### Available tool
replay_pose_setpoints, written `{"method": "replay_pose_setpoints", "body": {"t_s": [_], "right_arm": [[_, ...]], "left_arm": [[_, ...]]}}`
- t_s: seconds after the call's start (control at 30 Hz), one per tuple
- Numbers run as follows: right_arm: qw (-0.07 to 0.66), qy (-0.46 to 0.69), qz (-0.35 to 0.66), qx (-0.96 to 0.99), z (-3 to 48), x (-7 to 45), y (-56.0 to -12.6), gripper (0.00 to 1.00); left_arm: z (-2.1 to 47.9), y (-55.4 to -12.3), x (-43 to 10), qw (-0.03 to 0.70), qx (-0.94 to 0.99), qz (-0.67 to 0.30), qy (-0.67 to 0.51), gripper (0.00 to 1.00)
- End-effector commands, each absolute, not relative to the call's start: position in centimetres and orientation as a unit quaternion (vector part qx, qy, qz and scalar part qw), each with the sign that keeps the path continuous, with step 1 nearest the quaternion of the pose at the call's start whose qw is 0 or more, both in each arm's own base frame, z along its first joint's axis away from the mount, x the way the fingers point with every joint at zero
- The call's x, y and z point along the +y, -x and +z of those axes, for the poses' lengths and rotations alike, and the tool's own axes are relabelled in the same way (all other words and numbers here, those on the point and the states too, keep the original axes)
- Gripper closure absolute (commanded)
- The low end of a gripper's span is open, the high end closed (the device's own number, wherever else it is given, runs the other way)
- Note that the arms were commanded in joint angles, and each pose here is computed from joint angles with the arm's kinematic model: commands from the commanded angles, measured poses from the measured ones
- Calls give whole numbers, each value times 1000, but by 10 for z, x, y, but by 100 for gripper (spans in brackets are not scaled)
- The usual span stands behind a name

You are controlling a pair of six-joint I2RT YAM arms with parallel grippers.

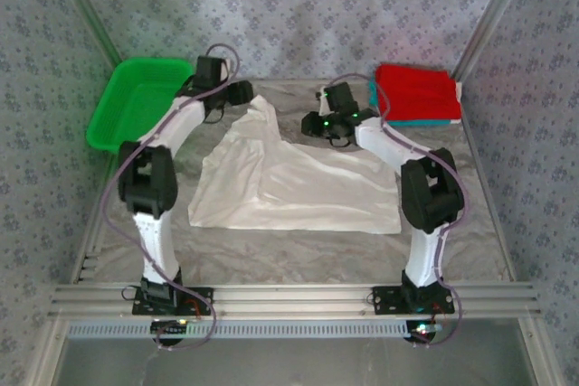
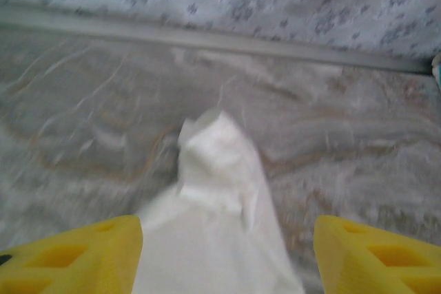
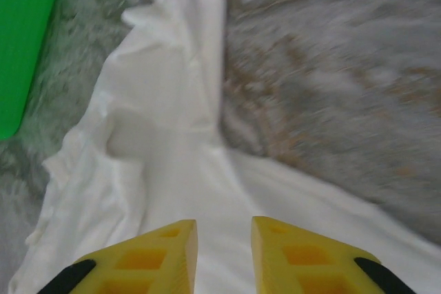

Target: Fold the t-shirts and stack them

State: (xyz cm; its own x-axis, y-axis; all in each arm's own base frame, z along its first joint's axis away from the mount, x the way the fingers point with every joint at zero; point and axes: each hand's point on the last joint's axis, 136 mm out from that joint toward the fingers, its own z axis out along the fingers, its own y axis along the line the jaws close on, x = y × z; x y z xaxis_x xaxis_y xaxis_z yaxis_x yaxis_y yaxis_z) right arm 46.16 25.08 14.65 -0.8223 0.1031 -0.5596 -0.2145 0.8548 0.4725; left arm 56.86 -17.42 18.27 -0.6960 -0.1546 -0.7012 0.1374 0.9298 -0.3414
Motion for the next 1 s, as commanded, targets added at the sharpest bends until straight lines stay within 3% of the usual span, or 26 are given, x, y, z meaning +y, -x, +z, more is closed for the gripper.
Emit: {"method": "replay_pose_setpoints", "body": {"t_s": [0.0, 0.33, 0.5, 0.57, 0.67, 0.77, 0.97], "right_arm": [[310, 15, 267, 913, 148, 238, -460, 70], [294, -27, 274, 915, 124, 196, -457, 69], [289, -38, 277, 915, 115, 185, -459, 69], [287, -40, 279, 916, 112, 185, -460, 69], [285, -40, 281, 916, 109, 185, -461, 69], [281, -35, 288, 915, 109, 190, -465, 69], [280, -35, 289, 915, 112, 194, -470, 69]], "left_arm": [[154, -582, -183, 340, 928, -154, -14, 33], [92, -605, -207, 279, 952, -127, -13, 36], [79, -608, -208, 278, 953, -123, -8, 57], [80, -611, -209, 284, 951, -124, -12, 74], [89, -614, -214, 294, 946, -135, -22, 90], [110, -615, -223, 308, 938, -157, -33, 100], [181, -616, -242, 372, 908, -179, -73, 100]]}}
